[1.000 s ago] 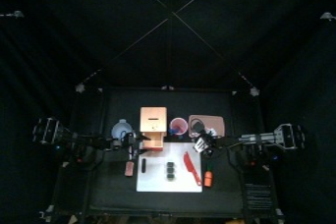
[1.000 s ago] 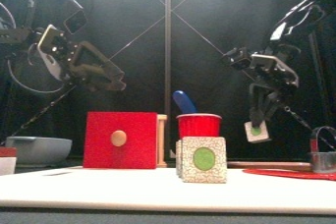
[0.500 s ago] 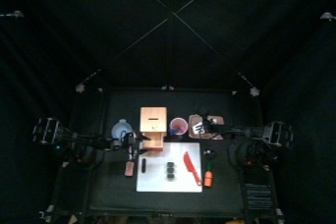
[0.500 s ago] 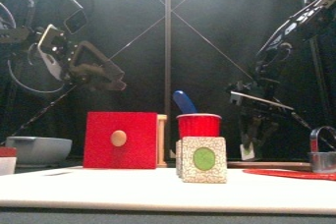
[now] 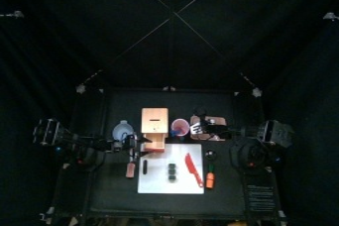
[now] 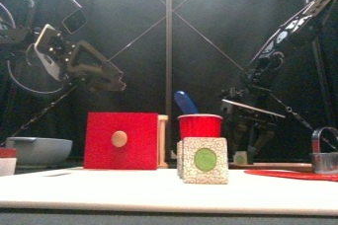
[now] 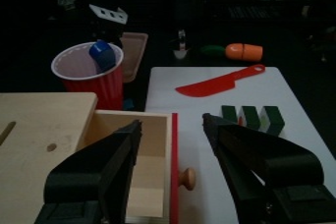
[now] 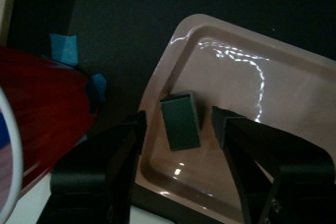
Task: Place sushi on board then cut the sushi with the knife then place the pieces on the plate
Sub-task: Place the 4 sushi pieces on the plate
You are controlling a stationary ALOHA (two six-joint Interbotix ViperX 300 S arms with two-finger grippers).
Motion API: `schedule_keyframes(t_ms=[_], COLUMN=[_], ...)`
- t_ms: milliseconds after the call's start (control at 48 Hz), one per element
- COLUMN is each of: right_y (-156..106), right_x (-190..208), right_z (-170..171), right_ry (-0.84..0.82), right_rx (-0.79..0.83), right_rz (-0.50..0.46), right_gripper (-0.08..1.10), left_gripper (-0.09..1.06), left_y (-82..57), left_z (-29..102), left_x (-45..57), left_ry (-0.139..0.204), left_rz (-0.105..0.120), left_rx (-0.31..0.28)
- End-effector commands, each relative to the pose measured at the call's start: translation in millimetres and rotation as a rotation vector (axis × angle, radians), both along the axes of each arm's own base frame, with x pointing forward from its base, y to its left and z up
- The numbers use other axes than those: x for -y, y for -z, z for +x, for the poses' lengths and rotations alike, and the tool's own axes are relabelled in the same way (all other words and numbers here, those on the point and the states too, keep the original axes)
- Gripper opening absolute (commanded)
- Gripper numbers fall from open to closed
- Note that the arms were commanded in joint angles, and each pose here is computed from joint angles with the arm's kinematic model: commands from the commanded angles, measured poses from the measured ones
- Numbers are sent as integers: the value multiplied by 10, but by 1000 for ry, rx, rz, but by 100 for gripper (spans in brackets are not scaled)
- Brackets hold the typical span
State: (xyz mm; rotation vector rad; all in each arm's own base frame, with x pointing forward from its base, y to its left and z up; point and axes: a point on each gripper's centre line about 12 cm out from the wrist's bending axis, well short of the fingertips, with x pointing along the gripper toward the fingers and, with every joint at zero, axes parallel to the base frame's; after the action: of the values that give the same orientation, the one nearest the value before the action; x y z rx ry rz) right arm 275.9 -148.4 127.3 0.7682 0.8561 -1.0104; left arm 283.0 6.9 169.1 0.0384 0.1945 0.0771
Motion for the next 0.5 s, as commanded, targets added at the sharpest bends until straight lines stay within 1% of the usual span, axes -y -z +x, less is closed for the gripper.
schedule_keyframes(t_ms=[21, 146, 208, 292, 396, 458, 500], right_y=[-277, -476, -534, -491, -432, -407, -394], right_x=[-71, -368, -631, -1025, -1519, -1660, -1701], right_z=[-30, -20, 17, 61, 216, 324, 425], right_ry=[-13, -114, -212, -369, -609, -669, -679], right_rx=[19, 55, 75, 71, 86, 88, 78], right_rz=[-45, -70, -64, -40, -29, -19, -11], right_gripper=[89, 89, 89, 89, 89, 89, 89], left_gripper=[89, 89, 89, 89, 89, 89, 89], left_y=[-77, -94, -108, -113, -91, -90, -81], left_z=[37, 51, 62, 75, 98, 121, 132], left_x=[3, -9, -13, -17, -17, -20, -20], left_ry=[-1, -13, -18, -21, -21, -22, -22], left_rz=[-4, -13, -17, -20, -18, -17, -14], left_rx=[29, 35, 40, 41, 34, 32, 29])
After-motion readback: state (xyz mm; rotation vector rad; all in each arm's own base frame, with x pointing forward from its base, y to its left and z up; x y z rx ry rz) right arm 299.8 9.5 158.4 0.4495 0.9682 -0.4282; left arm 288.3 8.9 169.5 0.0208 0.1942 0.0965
